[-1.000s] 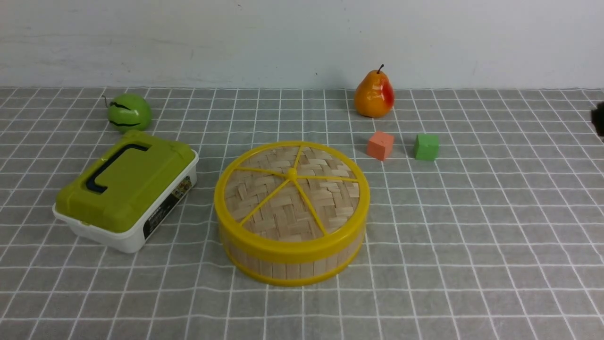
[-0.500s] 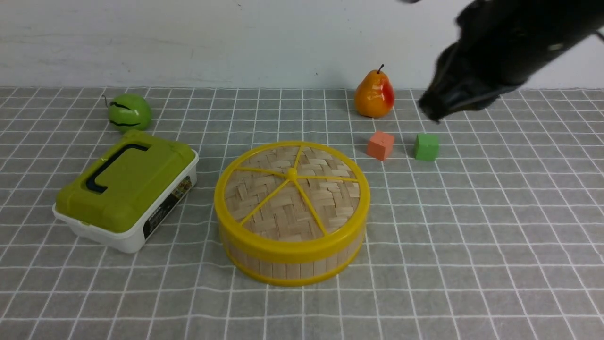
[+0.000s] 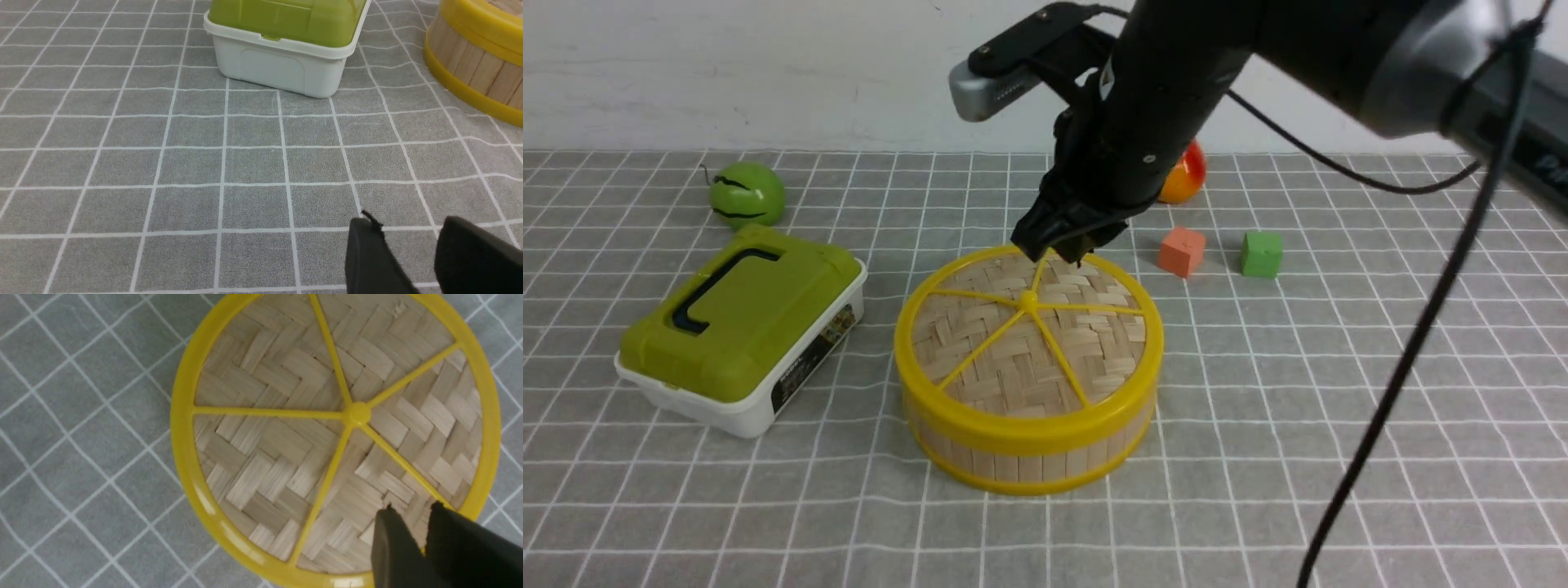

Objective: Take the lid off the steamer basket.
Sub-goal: Use the right arm to lift the lid of the steamer

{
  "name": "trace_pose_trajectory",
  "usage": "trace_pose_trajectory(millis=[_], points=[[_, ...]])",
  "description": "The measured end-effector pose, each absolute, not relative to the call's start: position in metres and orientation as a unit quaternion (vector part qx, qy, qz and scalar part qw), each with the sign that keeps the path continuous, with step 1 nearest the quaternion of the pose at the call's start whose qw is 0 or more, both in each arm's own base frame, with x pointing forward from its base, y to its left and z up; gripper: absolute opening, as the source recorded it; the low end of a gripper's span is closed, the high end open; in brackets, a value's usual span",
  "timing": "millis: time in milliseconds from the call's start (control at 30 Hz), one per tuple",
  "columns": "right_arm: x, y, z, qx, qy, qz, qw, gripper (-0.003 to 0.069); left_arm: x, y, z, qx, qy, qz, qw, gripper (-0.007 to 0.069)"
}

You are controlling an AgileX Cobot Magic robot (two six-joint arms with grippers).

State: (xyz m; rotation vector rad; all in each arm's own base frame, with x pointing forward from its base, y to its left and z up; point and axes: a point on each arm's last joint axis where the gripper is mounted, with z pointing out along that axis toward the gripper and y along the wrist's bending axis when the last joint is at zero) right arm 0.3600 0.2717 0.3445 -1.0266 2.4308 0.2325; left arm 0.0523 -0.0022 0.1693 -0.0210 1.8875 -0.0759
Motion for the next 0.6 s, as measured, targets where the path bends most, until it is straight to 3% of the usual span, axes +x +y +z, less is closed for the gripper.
trace_pose_trajectory(millis=[200,300,467,600], points=[[0.382,0.288,0.312,-0.351,0.897,0.093,0.252,0.0379,0.052,-0.002,0.169,-0.009,0.81,-0.033,0.586,0.0239],[0.392,0.295,0.299,-0.341,0.896,0.099,0.265,0.0459,0.052,-0.002,0.169,-0.009,0.81,-0.033,0.586,0.0239],[0.401,0.301,0.279,-0.329,0.9,0.102,0.268,0.0463,0.052,-0.002,0.169,-0.009,0.809,-0.033,0.586,0.0239],[0.407,0.303,0.26,-0.317,0.909,0.091,0.255,0.0394,0.052,-0.002,0.169,-0.009,0.809,-0.033,0.586,0.0239]])
